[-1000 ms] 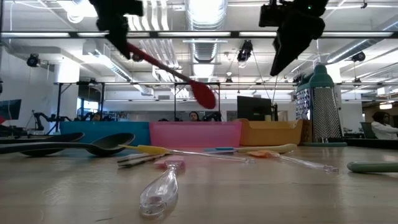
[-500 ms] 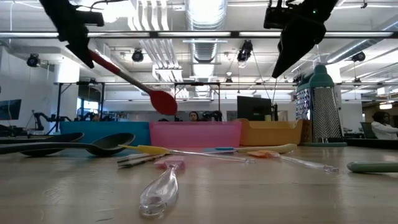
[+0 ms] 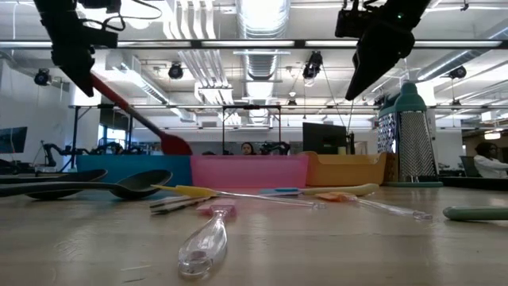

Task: Pick & Place Kitchen Items
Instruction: Put the red serving spoon into the blue bin

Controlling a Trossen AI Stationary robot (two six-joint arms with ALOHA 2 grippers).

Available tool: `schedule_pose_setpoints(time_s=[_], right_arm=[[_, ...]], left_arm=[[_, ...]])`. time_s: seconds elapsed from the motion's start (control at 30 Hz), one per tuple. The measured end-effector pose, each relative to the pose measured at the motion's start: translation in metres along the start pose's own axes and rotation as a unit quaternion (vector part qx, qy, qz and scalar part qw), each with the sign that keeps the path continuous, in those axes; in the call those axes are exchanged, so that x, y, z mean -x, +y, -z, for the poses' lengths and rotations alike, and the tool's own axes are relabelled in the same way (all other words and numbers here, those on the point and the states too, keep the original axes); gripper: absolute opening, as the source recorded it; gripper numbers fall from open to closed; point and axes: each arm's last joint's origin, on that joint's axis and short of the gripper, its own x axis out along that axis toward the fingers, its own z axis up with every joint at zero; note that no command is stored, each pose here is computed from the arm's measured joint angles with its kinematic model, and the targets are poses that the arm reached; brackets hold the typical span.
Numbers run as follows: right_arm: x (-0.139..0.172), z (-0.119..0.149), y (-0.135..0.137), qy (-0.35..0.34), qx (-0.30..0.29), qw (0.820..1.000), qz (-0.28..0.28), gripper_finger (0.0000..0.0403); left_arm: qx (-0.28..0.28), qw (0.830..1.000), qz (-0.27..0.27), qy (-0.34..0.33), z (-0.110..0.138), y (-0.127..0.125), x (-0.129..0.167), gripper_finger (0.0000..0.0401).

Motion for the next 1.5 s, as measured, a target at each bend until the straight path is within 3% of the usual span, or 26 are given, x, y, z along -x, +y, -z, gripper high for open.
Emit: schedule_pose_setpoints(time_s=[0.37, 0.63, 0.93, 1.13, 1.5], right_arm=[[0.0, -0.004, 0.001, -0.019, 0.007, 1.0, -0.003, 0.0201], [0.0, -0.004, 0.001, -0.018, 0.012, 1.0, -0.002, 0.0201], [0.0, -0.004, 0.001, -0.018, 0.012, 1.0, -0.002, 0.0201], [0.0, -0.003, 0.001, -0.017, 0.011, 1.0, -0.002, 0.0201], [0.0, -0.003, 0.0, -0.017, 0.01, 1.0, -0.002, 0.0201]], left_arm=[[0.04, 0.999, -0.014, 0.009, 0.0, -0.001, -0.023, 0.0048], [0.028, 0.999, 0.0, 0.033, 0.008, -0.013, -0.062, 0.0047], [0.008, 0.997, 0.005, 0.077, 0.008, -0.012, -0.078, 0.0047], [-0.009, 0.992, 0.013, 0.122, 0.012, -0.016, -0.092, 0.0084], [-0.037, 0.983, -0.037, 0.175, 0.014, -0.02, -0.109, 0.0071]])
